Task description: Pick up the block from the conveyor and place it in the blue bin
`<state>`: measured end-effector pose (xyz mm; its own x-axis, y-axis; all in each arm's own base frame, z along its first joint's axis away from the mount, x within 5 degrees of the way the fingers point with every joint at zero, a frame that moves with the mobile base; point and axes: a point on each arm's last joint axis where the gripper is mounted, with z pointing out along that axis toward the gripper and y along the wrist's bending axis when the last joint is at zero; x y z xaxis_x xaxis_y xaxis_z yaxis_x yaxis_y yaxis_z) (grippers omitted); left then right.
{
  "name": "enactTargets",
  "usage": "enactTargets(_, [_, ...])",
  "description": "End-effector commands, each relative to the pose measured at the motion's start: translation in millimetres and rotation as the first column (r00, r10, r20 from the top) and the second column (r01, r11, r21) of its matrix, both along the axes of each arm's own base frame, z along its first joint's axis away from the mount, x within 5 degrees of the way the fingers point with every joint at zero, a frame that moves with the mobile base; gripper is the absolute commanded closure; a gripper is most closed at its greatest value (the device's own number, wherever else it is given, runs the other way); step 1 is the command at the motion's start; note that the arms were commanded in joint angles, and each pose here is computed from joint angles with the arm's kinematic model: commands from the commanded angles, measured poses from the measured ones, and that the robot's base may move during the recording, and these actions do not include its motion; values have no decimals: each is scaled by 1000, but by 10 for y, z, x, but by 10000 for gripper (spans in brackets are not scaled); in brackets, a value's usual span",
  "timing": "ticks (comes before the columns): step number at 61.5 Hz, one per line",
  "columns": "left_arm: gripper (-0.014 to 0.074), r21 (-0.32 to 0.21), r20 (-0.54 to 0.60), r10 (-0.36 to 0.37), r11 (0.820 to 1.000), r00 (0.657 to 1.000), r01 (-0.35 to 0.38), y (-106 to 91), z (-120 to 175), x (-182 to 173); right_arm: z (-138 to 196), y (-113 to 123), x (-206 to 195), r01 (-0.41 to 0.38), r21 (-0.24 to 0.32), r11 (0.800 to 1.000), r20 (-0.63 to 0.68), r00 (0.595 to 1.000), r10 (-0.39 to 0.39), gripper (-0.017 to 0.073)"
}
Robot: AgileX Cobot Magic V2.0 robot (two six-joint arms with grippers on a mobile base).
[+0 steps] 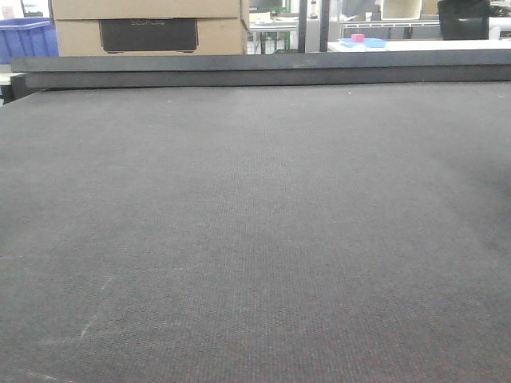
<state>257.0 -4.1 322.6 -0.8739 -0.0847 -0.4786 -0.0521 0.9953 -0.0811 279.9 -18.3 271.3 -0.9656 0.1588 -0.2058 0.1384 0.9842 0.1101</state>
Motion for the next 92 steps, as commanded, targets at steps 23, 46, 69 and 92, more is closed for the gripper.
enactTargets(23, [704,-14,-7,12,1000,1000,-12,4,25,-14,-607,-93,344,-10,-44,999,-87,996,6,225])
enactTargets(46, [704,2,-132,113,994,985,-113,77,-21,-8,-645,-92,352,-10,-39,999,-106,994,6,722])
enactTargets(69, [646,82,-271,44,996,962,-22,190,-381,483,-448,-46,270,10,1,1000,-70,998,-10,721])
enactTargets(92, [199,80,-312,34,997,950,-9,189,-766,526,-461,-54,314,14,-5,1000,-29,999,-15,721])
